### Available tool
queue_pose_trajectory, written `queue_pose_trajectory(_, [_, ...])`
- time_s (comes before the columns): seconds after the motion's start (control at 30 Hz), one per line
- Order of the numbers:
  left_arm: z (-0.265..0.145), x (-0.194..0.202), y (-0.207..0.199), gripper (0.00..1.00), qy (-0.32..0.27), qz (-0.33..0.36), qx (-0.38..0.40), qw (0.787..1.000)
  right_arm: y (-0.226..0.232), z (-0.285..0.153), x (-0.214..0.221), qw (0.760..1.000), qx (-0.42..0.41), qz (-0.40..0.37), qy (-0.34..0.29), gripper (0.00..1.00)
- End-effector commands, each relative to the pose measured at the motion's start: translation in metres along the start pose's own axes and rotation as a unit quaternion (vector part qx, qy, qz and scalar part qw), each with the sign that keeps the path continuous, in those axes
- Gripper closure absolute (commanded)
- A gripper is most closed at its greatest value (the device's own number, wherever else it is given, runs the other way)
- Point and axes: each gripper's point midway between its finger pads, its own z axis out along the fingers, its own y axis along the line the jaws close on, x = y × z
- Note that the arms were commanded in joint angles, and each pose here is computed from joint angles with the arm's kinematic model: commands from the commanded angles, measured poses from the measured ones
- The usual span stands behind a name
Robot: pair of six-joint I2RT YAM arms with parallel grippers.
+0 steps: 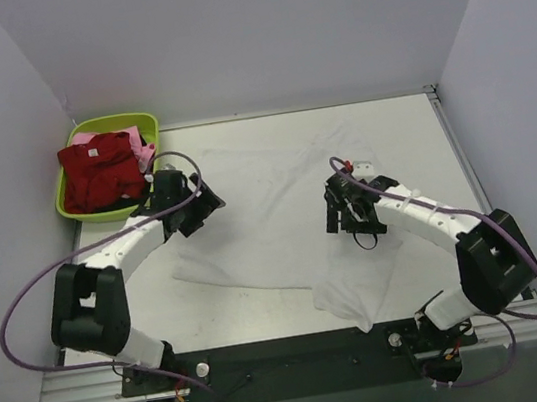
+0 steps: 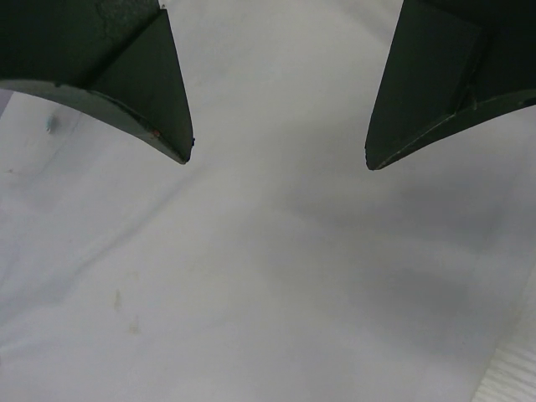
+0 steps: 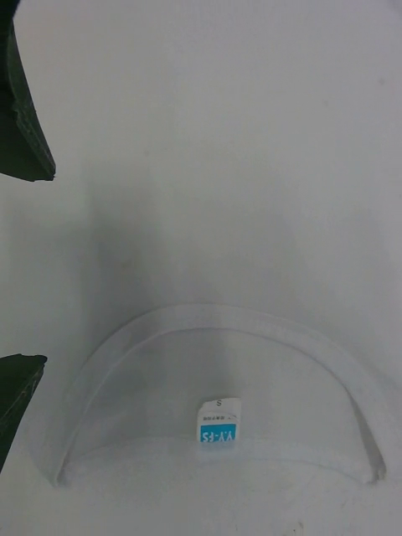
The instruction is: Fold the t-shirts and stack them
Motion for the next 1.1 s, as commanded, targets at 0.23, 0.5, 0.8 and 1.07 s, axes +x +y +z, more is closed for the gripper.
queue_pose_trajectory(0.23, [0.067,-0.002,-0.01,0.06,0.048,0.045,-0.059,0.996,0.001,0.046,-0.041,0.998,-0.017,0.056,0.02,0.17])
queue_pose_trajectory(0.5, [0.104,-0.006,0.005,0.07,0.063,0.066,-0.131,0.987,0.012,0.1,-0.033,0.994,-0.011,0.062,0.084,0.18])
queue_pose_trajectory(0.8, [0.155,-0.027,0.017,0.07,0.065,0.039,-0.154,0.985,0.01,0.139,-0.073,0.989,-0.014,0.103,0.107,0.19])
queue_pose_trajectory(1.07, [0.184,-0.08,0.013,0.07,0.039,-0.034,-0.105,0.993,0.024,0.149,-0.148,0.994,-0.029,0.074,0.078,0.19])
